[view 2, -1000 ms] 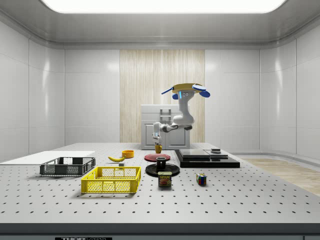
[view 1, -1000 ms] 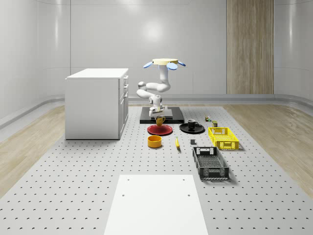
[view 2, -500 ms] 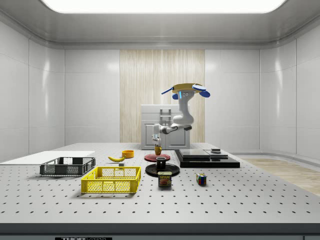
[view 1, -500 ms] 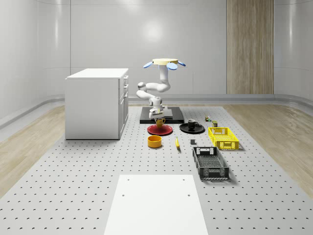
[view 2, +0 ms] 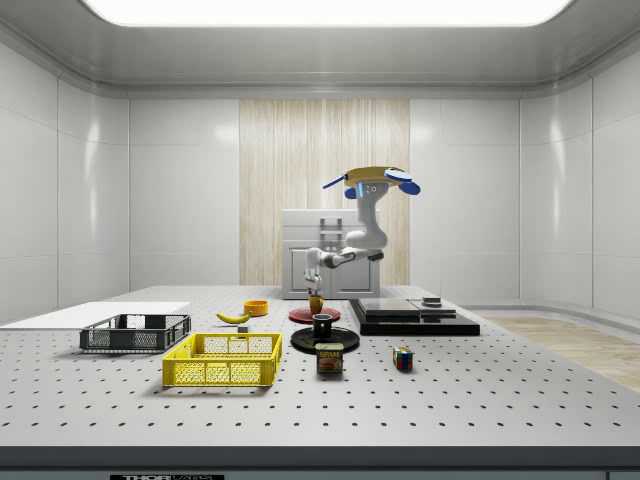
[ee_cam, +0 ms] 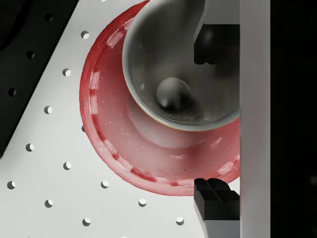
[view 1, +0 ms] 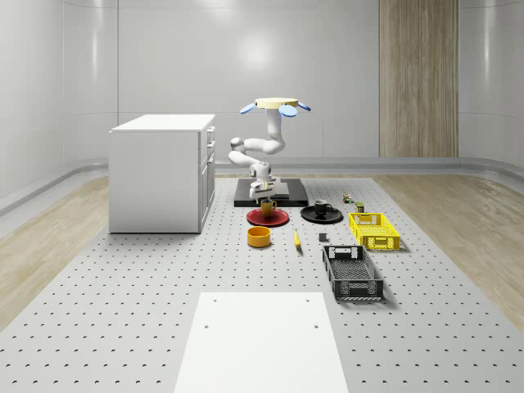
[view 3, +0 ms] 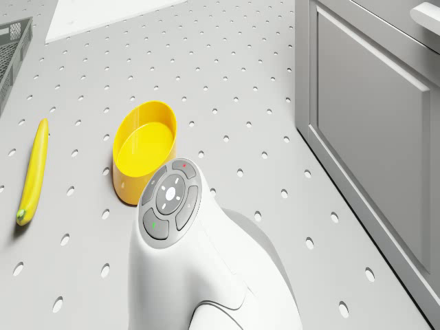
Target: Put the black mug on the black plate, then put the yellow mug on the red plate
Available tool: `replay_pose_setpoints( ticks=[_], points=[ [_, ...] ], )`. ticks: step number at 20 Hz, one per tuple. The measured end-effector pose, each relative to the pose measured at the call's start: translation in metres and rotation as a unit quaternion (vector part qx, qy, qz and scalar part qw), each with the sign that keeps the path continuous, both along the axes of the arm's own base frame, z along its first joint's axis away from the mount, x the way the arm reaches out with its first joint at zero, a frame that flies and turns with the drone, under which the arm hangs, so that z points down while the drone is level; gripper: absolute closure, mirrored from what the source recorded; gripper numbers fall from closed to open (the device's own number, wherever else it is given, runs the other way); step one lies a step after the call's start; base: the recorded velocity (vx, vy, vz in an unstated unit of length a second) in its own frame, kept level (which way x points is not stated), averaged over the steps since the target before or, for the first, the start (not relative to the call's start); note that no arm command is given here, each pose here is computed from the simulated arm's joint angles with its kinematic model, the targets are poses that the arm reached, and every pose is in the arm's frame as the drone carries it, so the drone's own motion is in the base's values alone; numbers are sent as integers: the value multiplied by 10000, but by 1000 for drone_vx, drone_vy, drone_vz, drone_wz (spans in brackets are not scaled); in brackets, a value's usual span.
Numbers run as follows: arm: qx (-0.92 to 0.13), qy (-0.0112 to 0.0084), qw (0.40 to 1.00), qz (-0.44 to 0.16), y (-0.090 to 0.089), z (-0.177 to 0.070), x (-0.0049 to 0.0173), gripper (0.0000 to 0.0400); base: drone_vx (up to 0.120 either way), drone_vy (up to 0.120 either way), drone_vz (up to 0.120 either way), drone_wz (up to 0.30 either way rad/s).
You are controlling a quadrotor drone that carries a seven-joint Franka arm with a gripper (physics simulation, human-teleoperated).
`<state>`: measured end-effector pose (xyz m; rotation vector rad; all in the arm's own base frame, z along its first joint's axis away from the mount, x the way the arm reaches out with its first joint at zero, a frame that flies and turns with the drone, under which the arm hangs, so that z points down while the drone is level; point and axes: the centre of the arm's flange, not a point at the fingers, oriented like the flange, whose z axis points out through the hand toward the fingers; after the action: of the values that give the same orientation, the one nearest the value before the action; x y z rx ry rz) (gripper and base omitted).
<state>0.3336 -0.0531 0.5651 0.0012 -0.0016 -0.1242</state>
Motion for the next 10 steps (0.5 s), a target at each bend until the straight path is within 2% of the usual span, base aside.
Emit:
replay_pose_setpoints(
  ticks=[4, 10],
  points=[
    [0, 0, 10000, 0, 0, -166, 0, 16, 0, 0, 0, 0],
    [1, 0, 10000, 0, 0, -306, 0, 4, 0, 0, 0, 0]
  ],
)
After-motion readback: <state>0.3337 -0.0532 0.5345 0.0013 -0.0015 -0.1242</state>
